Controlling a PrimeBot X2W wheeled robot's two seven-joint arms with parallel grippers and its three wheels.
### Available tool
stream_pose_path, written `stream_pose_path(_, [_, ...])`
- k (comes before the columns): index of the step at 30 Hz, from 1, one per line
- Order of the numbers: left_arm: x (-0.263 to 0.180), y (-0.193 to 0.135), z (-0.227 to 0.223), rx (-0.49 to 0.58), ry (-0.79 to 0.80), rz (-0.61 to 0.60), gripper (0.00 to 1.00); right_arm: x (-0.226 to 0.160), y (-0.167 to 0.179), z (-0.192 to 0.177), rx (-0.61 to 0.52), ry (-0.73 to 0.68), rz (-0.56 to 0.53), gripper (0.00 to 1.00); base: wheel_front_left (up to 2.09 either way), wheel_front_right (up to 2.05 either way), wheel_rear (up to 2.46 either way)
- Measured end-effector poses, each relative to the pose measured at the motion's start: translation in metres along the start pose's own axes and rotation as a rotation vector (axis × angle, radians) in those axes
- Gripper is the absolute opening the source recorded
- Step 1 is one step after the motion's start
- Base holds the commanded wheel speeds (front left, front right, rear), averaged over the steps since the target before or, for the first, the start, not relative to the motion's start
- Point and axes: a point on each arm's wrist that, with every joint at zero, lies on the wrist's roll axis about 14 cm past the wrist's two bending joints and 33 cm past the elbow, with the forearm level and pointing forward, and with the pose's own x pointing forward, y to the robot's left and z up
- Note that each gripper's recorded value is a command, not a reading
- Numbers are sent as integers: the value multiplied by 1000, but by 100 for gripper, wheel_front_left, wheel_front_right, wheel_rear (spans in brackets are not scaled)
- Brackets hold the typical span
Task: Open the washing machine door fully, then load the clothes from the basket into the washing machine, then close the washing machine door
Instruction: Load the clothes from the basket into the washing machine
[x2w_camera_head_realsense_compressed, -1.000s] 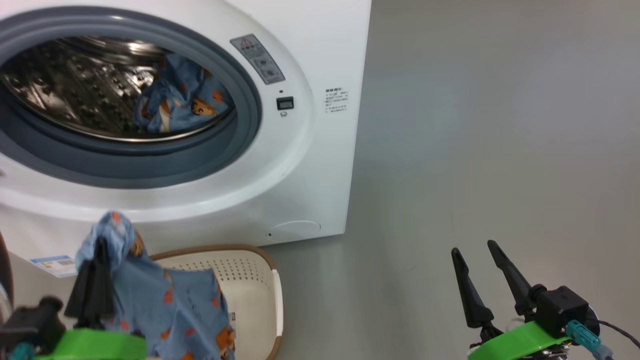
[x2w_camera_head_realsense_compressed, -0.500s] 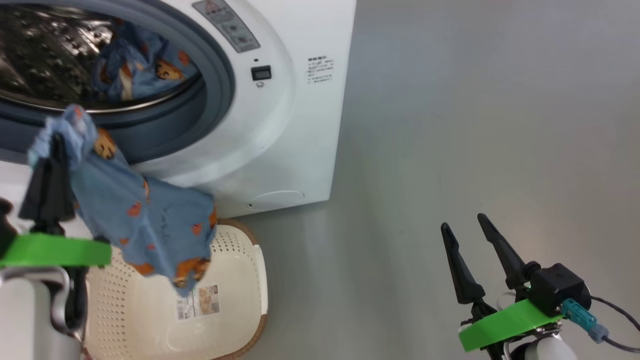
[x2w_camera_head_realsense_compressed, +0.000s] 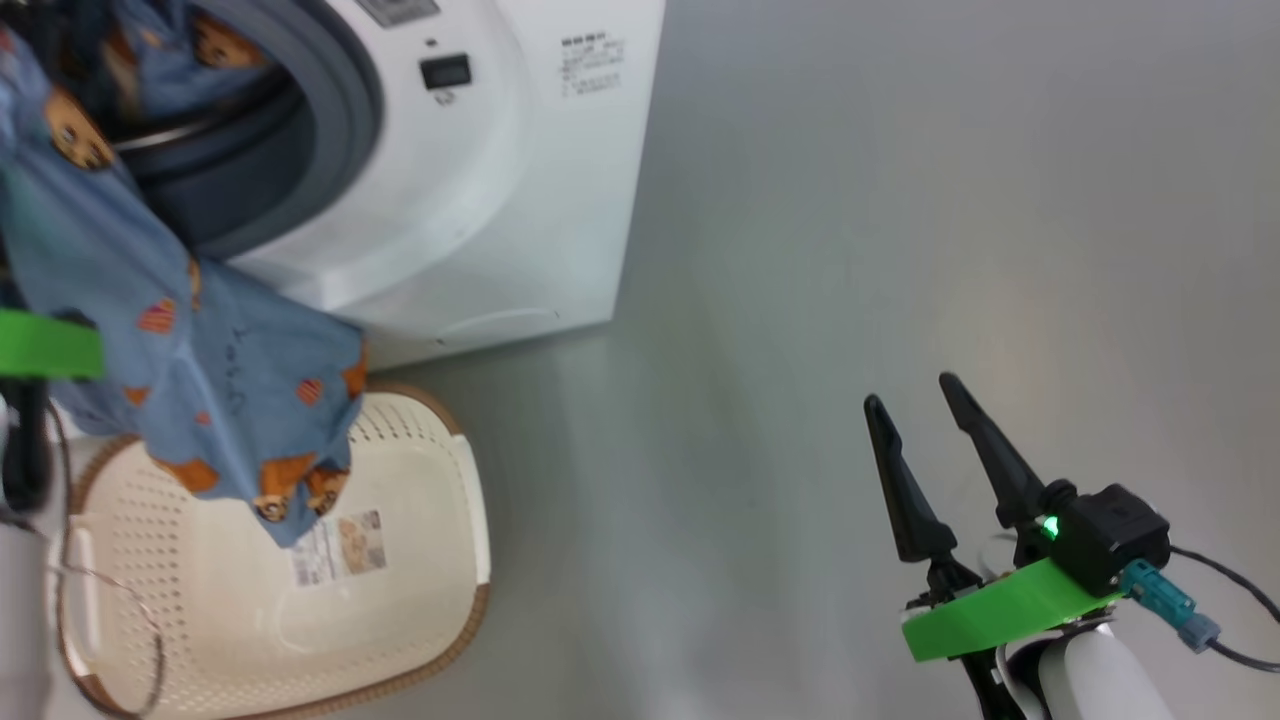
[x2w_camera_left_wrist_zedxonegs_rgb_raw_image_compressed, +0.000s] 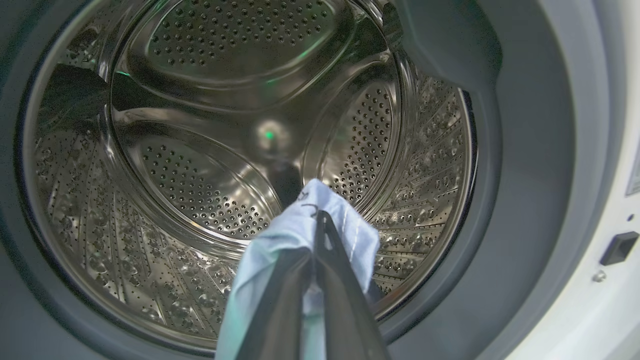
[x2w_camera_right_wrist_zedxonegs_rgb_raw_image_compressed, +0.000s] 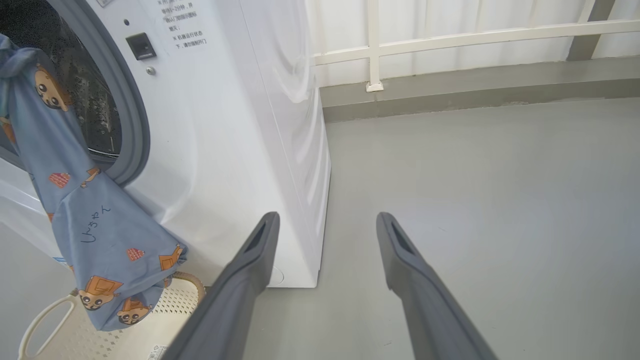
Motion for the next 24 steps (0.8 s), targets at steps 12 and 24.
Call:
stream_pose_path(12, [61,10,-51,41,69,-52,0,18,-11,-33,34,69,-24,100,0,0,0])
stream_pose_path(24, [113,-7,-106,21,186,-111,0,23,-20,-61,33,139,-44,100,0,0,0])
